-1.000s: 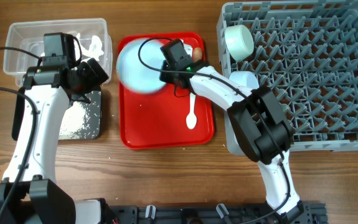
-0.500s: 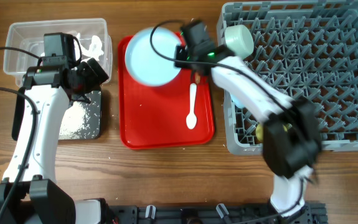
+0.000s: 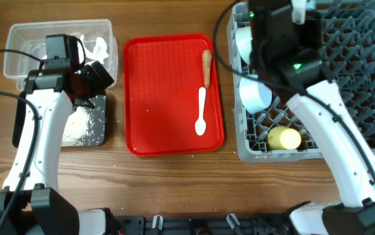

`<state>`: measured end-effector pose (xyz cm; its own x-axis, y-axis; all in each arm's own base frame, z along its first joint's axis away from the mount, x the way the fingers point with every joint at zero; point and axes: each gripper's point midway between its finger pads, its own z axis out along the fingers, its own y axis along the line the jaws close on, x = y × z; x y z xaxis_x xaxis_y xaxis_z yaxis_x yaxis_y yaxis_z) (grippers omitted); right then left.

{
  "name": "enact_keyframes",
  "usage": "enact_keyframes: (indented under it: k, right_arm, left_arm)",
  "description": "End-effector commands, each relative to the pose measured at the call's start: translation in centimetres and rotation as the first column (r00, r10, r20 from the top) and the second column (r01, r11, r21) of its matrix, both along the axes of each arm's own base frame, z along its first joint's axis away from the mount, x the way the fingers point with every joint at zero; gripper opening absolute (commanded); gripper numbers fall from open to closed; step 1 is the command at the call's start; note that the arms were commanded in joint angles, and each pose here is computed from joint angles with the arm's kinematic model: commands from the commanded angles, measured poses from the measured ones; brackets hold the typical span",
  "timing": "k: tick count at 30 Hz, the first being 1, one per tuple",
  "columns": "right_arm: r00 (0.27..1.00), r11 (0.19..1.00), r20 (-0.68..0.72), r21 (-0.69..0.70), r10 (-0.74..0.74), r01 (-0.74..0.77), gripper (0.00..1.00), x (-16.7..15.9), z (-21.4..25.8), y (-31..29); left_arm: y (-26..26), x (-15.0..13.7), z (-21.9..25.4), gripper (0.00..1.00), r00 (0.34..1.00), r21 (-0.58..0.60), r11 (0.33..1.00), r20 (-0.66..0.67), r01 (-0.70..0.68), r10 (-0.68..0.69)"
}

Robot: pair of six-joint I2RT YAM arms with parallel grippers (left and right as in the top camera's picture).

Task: Sort waste into correct bins and load items into the dishwasher rack
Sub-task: 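Lift the light-blue plate and stand it upright in the rack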

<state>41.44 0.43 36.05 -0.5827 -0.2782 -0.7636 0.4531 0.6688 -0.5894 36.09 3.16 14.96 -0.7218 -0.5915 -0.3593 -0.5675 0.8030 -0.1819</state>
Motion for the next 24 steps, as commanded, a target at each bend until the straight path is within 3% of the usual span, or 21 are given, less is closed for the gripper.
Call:
enact_keyframes:
  k: [1, 5, 10, 15, 22, 23, 24]
  right_arm:
    - [0.98, 0.983, -0.184, -0.177, -0.075, 0.042, 0.04, -0.9, -0.5, -3.5]
    - [0.956, 0.986, -0.293, -0.154, 0.011, -0.059, 0.04, 0.0, -2.0, -4.1]
    - [0.921, 0.981, -0.39, -0.175, 0.012, -0.087, 0.04, 1.4, -4.6, -4.7]
    - [0.822, 0.956, -0.57, -0.246, -0.009, -0.16, 0.04, 3.8, -9.6, -5.1]
    - [0.773, 0.953, -0.634, -0.222, 0.02, -0.206, 0.05, 6.1, -14.3, -4.5]
    - [0.766, 0.955, -0.639, -0.181, 0.067, -0.235, 0.14, 6.4, -14.9, -3.9]
    - [0.753, 0.952, -0.642, -0.116, 0.144, -0.282, 0.36, 6.8, -15.8, -2.9]
  left_arm:
    - [0.1, 0.2, 0.5, 1.0, 1.0, -0.002, 1.0, 0.017, -0.003, 0.003]
    - [0.1, 0.2, 0.5, 1.0, 1.0, -0.002, 1.0, 0.017, -0.003, 0.003]
    - [0.1, 0.2, 0.5, 1.0, 1.0, -0.002, 1.0, 0.017, -0.003, 0.003]
    - [0.1, 0.2, 0.5, 1.0, 1.0, -0.002, 1.0, 0.017, -0.003, 0.003]
    - [0.1, 0.2, 0.5, 1.0, 1.0, -0.002, 1.0, 0.017, -0.003, 0.003]
    - [0.1, 0.2, 0.5, 1.0, 1.0, -0.002, 1.0, 0.017, -0.003, 0.003]
    - [0.1, 0.2, 0.5, 1.0, 1.0, -0.002, 1.0, 0.017, -0.003, 0.003]
